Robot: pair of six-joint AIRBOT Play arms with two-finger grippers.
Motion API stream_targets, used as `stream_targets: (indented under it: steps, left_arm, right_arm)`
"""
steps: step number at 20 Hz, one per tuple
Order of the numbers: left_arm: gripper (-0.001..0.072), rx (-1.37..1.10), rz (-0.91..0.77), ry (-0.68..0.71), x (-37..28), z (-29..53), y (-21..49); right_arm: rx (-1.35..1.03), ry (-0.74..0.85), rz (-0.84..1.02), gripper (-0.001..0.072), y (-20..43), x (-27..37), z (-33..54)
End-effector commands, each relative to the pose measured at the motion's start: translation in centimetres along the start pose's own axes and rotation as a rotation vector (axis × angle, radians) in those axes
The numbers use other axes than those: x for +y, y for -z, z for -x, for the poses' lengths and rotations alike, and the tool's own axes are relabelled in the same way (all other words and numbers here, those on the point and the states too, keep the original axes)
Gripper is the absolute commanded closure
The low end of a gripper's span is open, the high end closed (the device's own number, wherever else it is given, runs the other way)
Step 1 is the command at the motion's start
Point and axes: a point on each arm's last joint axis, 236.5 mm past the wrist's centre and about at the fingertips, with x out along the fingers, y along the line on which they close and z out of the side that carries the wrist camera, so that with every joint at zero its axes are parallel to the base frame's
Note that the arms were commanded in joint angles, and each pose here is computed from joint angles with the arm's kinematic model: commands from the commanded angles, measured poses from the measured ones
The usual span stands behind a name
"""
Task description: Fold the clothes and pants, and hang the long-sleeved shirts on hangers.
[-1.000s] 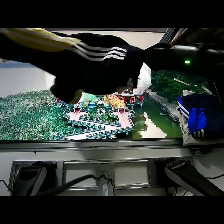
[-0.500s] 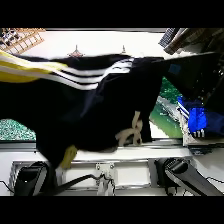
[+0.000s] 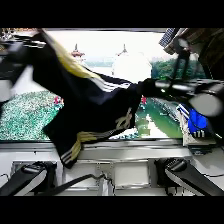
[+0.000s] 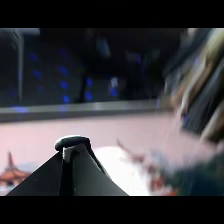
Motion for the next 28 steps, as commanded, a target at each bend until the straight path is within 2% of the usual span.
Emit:
stream_targets:
  steps: [1, 2, 3, 4, 5, 8, 9, 10, 13, 18, 22, 24, 28]
  left_arm:
    - [0.0697, 0.022, -0.158, 0.08, -6.6, -7.0, 6.5]
    - [0.069, 0.033, -0.161, 0.113, -8.6, -7.7, 7.4]
    - [0.0521, 0.04, -0.163, 0.143, -10.2, -7.9, 7.8]
    - [0.0298, 0.043, -0.157, 0.162, -11.1, -7.6, 7.8]
    - [0.0245, 0.064, -0.132, 0.182, -11.6, -7.1, 7.8]
    - [0.0287, 0.25, -0.056, 0.273, -11.8, -4.4, 9.8]
    - [0.0415, 0.341, -0.007, 0.291, -11.3, -3.1, 11.0]
    - [0.0457, 0.424, 0.066, 0.292, -10.5, -1.9, 12.0]
    - [0.0457, 0.566, 0.301, 0.218, -8.0, 0.6, 14.1]
    - [0.0457, 0.676, 0.391, 0.183, -7.7, 4.6, 18.1]
    - [0.0457, 0.727, 0.457, 0.165, -8.0, 7.5, 19.9]
    - [0.0457, 0.736, 0.461, 0.171, -8.2, 8.7, 20.1]
    - [0.0457, 0.727, 0.474, 0.172, -8.3, 10.3, 20.0]
  right_arm:
    - [-0.074, 0.215, -0.127, 0.0682, -3.3, -10.4, -8.3]
    - [-0.079, 0.232, -0.204, 0.0591, -4.5, -13.1, -10.3]
    - [-0.047, 0.238, -0.264, 0.0356, -4.8, -15.2, -11.6]
    - [0.001, 0.234, -0.324, 0.0279, -4.5, -16.6, -12.3]
    - [0.029, 0.232, -0.371, 0.028, -4.3, -17.4, -12.3]
    - [0.07, 0.251, -0.293, 0.028, -3.5, -17.7, -10.5]
    - [0.091, 0.251, -0.289, 0.0281, -2.8, -17.3, -9.7]
    - [0.114, 0.253, -0.285, 0.0282, -1.9, -16.9, -9.1]
    - [0.161, 0.242, -0.356, 0.0282, 3.3, -15.8, -7.1]
    - [0.276, 0.232, -0.511, 0.0281, 14.6, -15.7, -5.7]
    - [0.36, 0.205, -0.618, 0.028, 20.4, -15.6, -7.5]
    - [0.371, 0.21, -0.645, 0.028, 21.9, -16.0, -8.1]
    - [0.302, 0.201, -0.669, 0.028, 21.2, -16.6, -9.3]
